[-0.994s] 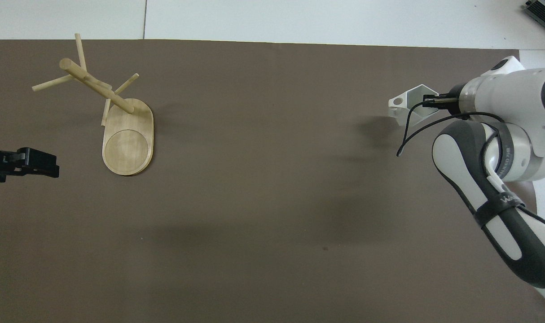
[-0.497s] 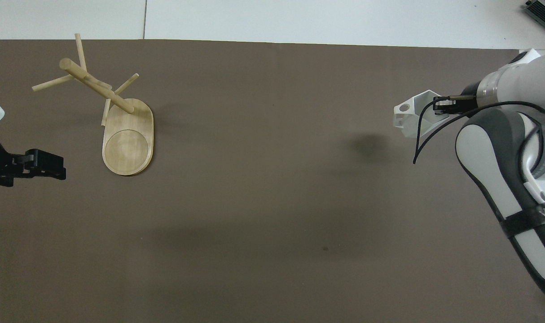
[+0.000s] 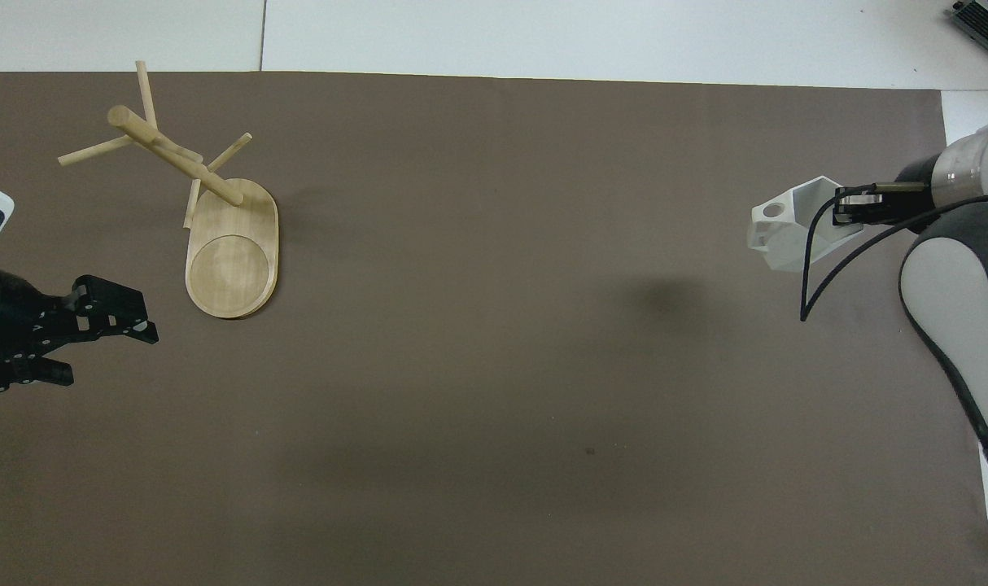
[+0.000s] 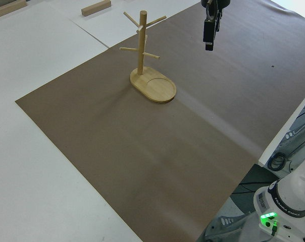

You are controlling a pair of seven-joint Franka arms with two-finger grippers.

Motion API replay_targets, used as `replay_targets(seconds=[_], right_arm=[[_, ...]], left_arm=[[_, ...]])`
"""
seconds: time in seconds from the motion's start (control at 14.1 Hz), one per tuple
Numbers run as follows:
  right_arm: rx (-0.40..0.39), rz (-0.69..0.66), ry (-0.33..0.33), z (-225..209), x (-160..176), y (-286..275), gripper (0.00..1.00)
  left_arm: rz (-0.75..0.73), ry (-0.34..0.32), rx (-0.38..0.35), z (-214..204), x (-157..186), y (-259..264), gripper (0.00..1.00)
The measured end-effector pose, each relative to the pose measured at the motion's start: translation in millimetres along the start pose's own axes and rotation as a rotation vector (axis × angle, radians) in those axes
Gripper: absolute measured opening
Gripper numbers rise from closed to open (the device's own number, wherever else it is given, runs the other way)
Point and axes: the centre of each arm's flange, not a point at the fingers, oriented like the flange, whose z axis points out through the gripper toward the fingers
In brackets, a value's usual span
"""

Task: Hang cup on rack
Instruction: 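Lift the cup with the right gripper while the left gripper approaches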

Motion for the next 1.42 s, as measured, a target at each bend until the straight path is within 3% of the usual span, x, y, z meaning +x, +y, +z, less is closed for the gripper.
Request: replay_targets(seconds=[0.64, 0.78, 1.14, 1.42], right_arm=[[-0.002, 0.081, -0.098, -64.7, -17.7, -5.4, 0.06], [0.052, 0.11, -0.103, -66.5, -18.2, -18.4, 0.06], [0.288, 0.243, -0.142, -71.1, -20.1, -67.0, 0.06], [0.324, 0.165, -0.116, -75.8, -28.3, -140.1, 0.06]], left_arm=[[-0.607, -0.237, -0.252, 30.9, -27.5, 27.7, 1.0], [-0.661, -0.322, -0.313, 40.7, -29.6, 32.5, 1.0], [-0.781, -0.495, -0.495, 57.4, -24.1, 44.7, 1.0], [-0.884, -0.674, -0.567, 79.0, -21.6, 62.6, 1.0]])
